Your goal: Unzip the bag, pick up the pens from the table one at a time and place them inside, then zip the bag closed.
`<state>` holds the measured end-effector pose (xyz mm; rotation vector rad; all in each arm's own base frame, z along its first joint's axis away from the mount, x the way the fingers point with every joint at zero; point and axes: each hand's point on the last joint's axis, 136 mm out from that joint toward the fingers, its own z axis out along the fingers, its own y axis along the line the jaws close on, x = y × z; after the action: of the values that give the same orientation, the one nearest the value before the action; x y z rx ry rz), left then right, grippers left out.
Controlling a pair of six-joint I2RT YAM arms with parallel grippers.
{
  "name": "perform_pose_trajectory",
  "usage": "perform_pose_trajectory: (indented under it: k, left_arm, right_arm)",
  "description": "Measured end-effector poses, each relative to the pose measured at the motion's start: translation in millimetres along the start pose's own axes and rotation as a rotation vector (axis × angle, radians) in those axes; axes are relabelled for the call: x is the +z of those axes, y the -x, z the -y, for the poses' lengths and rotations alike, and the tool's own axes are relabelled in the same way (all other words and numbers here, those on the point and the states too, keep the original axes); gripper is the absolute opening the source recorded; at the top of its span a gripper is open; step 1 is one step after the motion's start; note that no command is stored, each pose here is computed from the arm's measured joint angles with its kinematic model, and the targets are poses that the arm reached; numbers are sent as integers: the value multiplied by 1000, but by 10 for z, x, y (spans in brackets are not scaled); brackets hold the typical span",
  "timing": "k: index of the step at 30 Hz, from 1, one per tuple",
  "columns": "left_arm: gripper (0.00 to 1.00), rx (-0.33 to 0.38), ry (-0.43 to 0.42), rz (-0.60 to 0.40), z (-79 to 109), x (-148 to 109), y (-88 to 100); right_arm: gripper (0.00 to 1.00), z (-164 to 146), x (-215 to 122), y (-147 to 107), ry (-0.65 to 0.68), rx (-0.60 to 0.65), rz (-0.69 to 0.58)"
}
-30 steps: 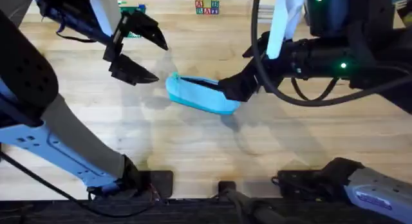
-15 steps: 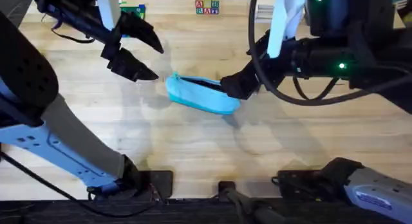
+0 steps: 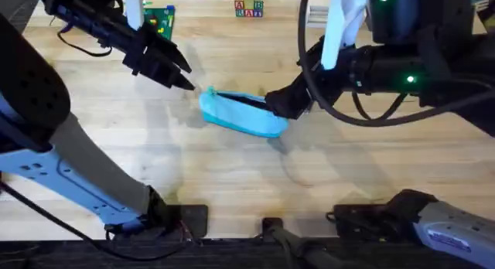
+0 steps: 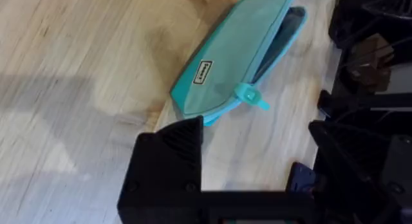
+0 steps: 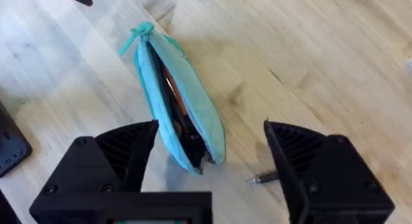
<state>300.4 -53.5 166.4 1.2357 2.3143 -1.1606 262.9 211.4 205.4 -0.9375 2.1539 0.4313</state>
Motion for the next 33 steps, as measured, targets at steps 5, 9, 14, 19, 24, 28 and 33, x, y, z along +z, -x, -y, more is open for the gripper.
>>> perform_pose_trajectory:
  k: [5,9,14,19,24,28,33]
  left_arm:
    - [999,-89,21,4,-57,-1,10]
    - [999,-131,76,21,-203,-12,47]
    - [999,-150,149,43,-192,-106,128]
    - [999,-163,303,59,-19,-183,73]
    - [999,-204,374,61,173,-94,-132]
    - [999,-245,457,56,318,-94,-278]
    - [998,-296,632,104,484,-305,-289]
  right_arm:
    - [997,0,0,-1,0,0,0]
    - [997,0,0,-1,0,0,0]
    - [997,0,0,0,0,0,0]
    - [996,0,0,-2,0,0,-1]
    - [997,0,0,-2,0,0,-1]
    - [997,-2,0,-11,1,1,-4]
    - [992,-28,-5,-168,11,13,-68]
